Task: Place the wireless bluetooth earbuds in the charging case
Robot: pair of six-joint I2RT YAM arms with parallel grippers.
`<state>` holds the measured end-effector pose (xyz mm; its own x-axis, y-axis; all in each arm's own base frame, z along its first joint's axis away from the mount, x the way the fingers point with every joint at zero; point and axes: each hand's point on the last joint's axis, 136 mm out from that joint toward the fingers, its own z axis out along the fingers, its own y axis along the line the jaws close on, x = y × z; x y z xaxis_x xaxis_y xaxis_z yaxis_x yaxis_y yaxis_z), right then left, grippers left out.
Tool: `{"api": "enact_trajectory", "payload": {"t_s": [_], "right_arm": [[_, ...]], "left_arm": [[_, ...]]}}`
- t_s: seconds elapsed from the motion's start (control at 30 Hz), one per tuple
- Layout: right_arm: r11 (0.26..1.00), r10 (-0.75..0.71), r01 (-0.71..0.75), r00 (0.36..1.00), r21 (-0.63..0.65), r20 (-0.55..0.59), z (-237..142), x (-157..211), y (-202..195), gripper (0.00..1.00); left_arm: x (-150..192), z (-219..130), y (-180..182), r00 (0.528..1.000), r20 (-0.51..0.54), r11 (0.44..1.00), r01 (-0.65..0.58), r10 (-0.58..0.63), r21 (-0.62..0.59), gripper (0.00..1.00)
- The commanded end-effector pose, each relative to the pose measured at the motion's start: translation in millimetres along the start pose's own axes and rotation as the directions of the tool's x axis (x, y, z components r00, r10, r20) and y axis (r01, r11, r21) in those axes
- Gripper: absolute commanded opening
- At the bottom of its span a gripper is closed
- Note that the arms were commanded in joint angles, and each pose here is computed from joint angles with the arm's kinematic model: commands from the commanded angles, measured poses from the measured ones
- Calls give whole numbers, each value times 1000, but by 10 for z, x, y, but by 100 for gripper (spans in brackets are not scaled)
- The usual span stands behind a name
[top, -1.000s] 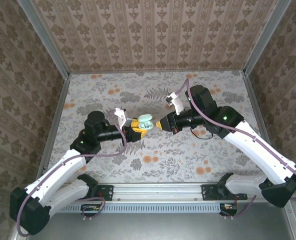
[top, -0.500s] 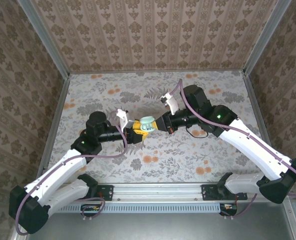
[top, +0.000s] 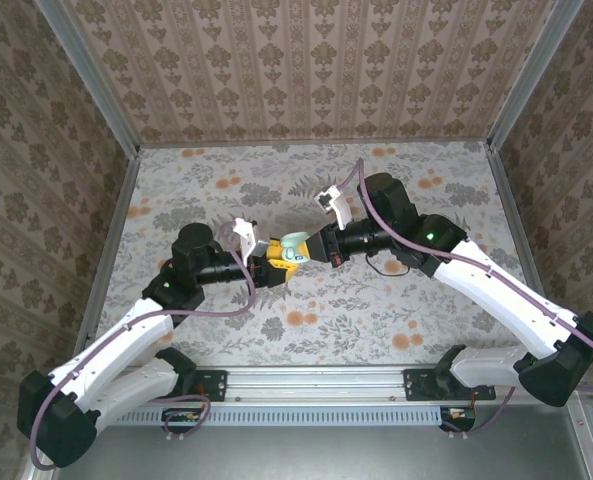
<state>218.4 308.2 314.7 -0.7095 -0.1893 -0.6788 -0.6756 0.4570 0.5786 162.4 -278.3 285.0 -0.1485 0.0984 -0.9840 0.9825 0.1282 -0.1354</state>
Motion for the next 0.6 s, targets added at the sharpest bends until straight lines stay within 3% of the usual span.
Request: {"api": "enact_trajectory", "payload": {"t_s": [0.0,0.57], "right_arm": [[1000,-5,5,1000,-29,6,4,-16,67,8],[1000,5,-2,996,23,-94,21,150,-49,8]], "left_arm": [[-174,-23,-72,998,45,999,-50,49,14,16],[-204,-46,-95,997,46,998,-57,57,12,16]]}}
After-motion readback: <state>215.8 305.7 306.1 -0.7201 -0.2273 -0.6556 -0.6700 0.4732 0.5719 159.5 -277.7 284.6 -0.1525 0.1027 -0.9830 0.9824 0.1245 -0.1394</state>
